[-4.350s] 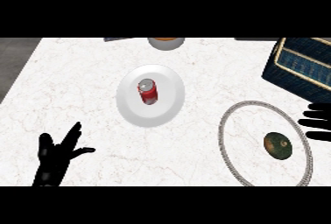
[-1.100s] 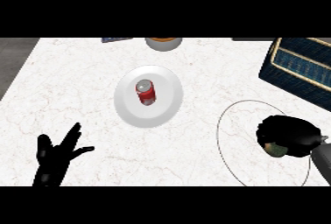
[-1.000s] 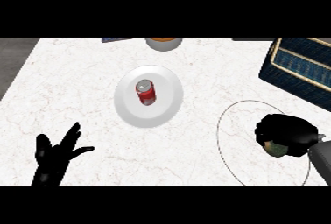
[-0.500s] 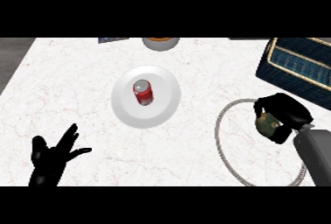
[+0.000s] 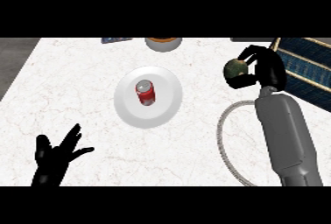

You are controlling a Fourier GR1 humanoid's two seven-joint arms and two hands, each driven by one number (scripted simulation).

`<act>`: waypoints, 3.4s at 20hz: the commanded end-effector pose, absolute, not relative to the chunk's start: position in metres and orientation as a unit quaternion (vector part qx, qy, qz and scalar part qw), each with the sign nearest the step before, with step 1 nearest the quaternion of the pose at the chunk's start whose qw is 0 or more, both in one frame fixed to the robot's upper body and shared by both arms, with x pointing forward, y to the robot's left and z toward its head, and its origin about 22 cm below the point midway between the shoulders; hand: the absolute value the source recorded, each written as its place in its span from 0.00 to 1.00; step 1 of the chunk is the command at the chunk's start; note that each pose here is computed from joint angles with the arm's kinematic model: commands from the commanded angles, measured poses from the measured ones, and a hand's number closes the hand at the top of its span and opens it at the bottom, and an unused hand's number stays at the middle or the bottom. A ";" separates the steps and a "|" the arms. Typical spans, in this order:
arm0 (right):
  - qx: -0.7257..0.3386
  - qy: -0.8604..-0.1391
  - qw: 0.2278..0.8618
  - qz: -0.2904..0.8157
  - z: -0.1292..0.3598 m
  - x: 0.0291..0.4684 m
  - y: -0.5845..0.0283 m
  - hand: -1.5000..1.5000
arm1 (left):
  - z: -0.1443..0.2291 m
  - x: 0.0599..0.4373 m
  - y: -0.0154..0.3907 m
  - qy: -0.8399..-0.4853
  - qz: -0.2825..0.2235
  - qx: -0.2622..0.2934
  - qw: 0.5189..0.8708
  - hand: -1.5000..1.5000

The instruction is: Pick the squash from the placemat and place it in the basket

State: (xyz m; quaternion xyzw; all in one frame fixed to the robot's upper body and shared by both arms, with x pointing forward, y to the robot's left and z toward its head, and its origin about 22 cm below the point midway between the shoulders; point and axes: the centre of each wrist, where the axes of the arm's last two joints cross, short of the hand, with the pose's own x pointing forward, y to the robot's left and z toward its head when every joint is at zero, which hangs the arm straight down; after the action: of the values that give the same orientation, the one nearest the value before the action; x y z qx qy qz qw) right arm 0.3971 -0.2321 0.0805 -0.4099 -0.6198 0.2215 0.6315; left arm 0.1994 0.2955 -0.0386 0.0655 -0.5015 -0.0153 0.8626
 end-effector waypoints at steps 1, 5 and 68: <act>-0.428 -0.652 0.624 0.039 0.157 0.412 -0.188 1.00 | -0.047 0.199 0.290 -0.478 -0.014 0.069 0.875 0.50; -0.471 -0.634 0.613 -0.025 0.244 0.419 -0.166 1.00 | -0.044 0.202 0.298 -0.479 -0.019 0.069 0.875 0.50; -0.600 -0.503 0.605 -0.146 0.231 0.404 -0.455 0.00 | -0.045 0.203 0.283 -0.490 -0.020 0.071 0.869 0.50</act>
State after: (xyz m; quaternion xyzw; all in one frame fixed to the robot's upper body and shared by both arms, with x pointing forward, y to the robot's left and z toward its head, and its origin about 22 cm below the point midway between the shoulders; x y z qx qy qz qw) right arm 0.4015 -0.4602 0.2262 -0.6076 -0.4858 -0.1181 0.6172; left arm 0.2074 0.2886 -0.0391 0.0723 -0.5127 -0.0205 0.8553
